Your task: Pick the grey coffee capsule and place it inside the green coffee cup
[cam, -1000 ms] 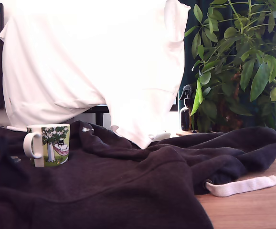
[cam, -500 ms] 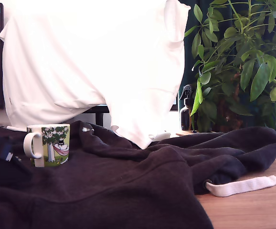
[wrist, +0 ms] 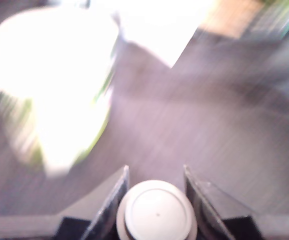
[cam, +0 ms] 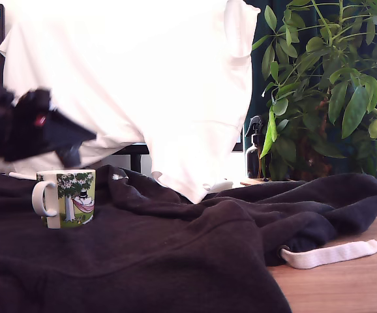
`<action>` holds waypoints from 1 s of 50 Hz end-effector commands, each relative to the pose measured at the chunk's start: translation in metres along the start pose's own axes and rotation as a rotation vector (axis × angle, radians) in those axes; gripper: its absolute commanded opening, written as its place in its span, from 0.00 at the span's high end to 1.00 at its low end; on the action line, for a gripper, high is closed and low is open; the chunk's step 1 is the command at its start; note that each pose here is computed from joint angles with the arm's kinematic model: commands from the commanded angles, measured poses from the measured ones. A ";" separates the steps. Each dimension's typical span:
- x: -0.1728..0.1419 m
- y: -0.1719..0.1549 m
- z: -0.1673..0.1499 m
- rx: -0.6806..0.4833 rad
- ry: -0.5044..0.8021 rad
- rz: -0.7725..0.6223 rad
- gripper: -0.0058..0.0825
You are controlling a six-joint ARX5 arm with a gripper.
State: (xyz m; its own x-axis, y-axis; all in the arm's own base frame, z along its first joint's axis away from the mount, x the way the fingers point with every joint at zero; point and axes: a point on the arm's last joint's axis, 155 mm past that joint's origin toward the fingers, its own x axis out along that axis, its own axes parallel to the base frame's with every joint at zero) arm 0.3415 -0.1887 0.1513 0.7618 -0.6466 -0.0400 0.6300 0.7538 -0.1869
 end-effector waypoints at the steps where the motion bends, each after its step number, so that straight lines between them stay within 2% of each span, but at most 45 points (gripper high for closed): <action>1: 0.007 0.005 0.017 0.069 -0.043 0.023 0.96; 3: 0.011 0.013 0.026 0.073 -0.062 0.057 0.96; 5: 0.015 0.021 0.035 0.130 -0.072 0.092 0.96; 10: 0.024 0.038 0.042 0.165 -0.042 0.143 0.96; 19: 0.041 0.062 0.039 0.219 0.027 0.185 0.96; 27: 0.051 0.082 0.021 0.191 0.093 0.221 0.93; 29: 0.051 0.088 0.017 0.186 0.110 0.244 0.86; 30: 0.051 0.092 0.015 0.183 0.120 0.257 0.77; 35: 0.048 0.104 -0.003 0.143 0.209 0.300 0.20; 37: 0.047 0.108 -0.008 0.134 0.237 0.316 0.08; 39: 0.046 0.112 -0.009 0.130 0.248 0.334 0.03; 50: 0.048 0.110 0.013 0.125 0.203 0.340 0.04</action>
State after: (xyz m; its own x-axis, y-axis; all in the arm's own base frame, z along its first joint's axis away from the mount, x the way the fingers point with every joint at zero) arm 0.4492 -0.1352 0.1282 0.8835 -0.3556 -0.3050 0.3730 0.9278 -0.0012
